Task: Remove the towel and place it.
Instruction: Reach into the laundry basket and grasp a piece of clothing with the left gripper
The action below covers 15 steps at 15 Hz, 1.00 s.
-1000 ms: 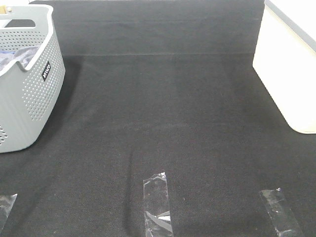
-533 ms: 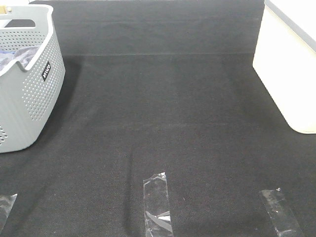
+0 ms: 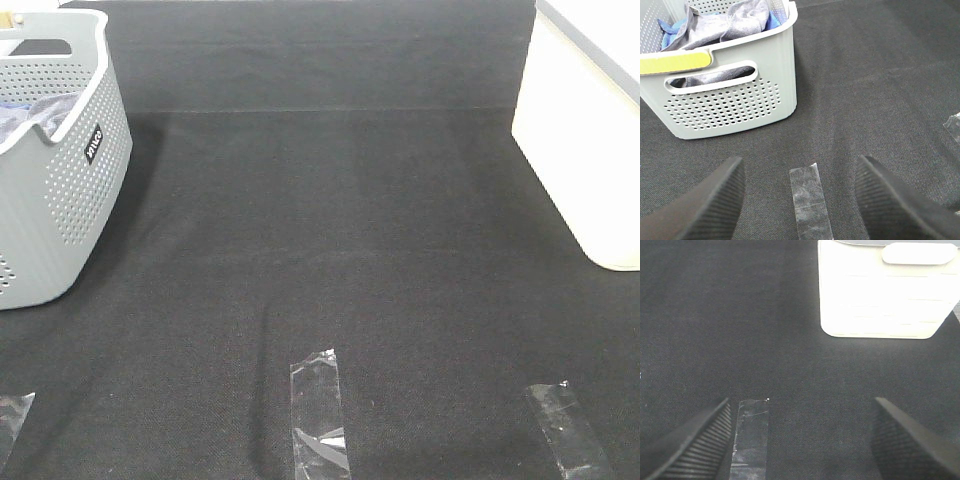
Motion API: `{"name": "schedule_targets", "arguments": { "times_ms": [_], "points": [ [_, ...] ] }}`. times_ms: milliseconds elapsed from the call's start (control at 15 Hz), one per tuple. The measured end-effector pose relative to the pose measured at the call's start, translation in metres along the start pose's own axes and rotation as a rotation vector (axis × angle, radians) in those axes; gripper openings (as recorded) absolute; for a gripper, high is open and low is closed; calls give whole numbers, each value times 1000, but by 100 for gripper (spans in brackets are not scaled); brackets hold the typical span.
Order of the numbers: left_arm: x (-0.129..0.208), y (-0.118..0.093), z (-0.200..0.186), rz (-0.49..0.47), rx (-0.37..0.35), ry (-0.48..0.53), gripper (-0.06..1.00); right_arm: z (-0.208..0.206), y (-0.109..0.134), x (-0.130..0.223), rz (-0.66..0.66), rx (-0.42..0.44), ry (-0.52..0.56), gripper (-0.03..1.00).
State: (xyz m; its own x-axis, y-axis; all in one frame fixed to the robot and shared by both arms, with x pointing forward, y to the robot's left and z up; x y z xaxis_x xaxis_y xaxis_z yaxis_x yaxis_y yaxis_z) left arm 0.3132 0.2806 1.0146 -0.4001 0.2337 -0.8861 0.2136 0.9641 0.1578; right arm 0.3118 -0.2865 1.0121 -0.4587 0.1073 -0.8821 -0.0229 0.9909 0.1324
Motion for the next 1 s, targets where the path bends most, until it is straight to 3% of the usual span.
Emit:
{"name": "schedule_targets", "arguments": {
  "times_ms": [1000],
  "points": [
    [0,0,0,0,0,0,62,0,0,0,0,0,0,71]
  ]
}}
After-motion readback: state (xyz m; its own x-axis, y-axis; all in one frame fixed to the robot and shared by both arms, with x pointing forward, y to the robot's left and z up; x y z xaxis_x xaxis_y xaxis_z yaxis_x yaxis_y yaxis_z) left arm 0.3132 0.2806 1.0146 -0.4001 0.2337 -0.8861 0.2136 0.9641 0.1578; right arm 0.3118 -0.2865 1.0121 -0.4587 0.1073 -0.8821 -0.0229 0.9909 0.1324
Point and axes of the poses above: a point on each arm's last joint axis where the gripper is mounted, z pointing out along that axis toward the gripper, y along the wrist's bending axis when the last joint is at zero, x = y × z, the point moved 9 cm from there along z, pointing out along that axis toward the gripper, and after that the axes turned 8 degrees about z, right-handed, at the moved point
